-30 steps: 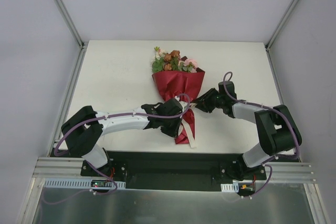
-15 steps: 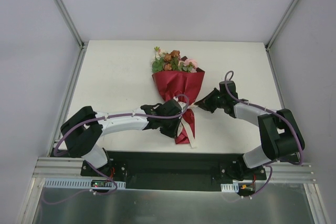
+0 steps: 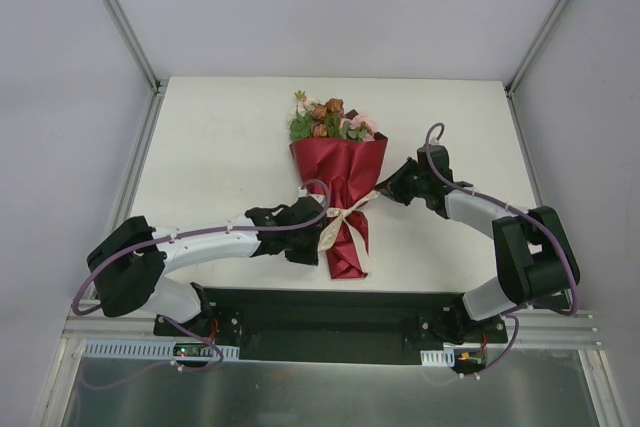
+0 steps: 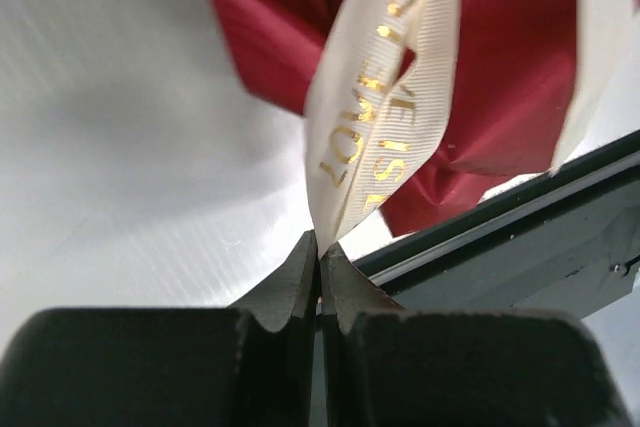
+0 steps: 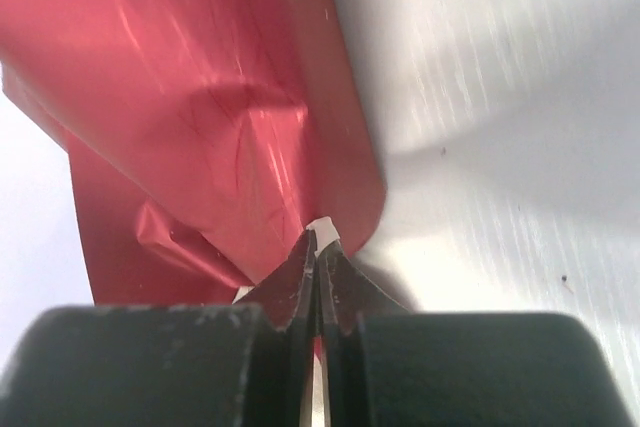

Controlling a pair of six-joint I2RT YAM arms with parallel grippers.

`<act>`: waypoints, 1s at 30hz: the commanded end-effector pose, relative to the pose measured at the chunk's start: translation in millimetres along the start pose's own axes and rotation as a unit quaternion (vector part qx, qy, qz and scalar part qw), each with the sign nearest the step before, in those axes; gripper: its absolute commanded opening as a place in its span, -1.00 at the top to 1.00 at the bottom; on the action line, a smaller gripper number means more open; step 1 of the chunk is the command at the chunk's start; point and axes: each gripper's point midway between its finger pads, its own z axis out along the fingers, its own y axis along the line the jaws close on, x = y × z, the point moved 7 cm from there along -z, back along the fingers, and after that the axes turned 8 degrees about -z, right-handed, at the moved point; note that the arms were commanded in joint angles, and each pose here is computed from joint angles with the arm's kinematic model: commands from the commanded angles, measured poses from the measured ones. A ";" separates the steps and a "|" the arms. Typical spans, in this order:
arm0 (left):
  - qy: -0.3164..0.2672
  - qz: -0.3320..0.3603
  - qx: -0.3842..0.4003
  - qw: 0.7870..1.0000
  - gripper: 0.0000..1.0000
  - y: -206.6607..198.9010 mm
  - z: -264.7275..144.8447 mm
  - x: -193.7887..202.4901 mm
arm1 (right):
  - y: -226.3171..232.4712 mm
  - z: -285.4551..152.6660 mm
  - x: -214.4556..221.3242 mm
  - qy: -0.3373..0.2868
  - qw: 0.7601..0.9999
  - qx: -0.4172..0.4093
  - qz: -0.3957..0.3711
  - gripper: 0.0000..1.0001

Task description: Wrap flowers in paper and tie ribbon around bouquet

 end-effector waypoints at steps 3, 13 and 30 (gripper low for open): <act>-0.002 -0.136 -0.069 0.988 1.00 56.7 7.0 4.1 | 4.1 14.6 -32.4 -0.058 0.996 0.021 -0.062 0.99; 0.019 -0.247 -0.019 0.969 1.00 99.6 29.6 25.2 | -46.5 38.9 -50.3 -0.079 0.995 0.048 -0.026 1.00; -0.026 -0.282 -0.010 0.959 1.00 126.1 24.2 0.9 | -59.8 48.1 -87.8 -0.078 0.996 0.038 -0.015 0.99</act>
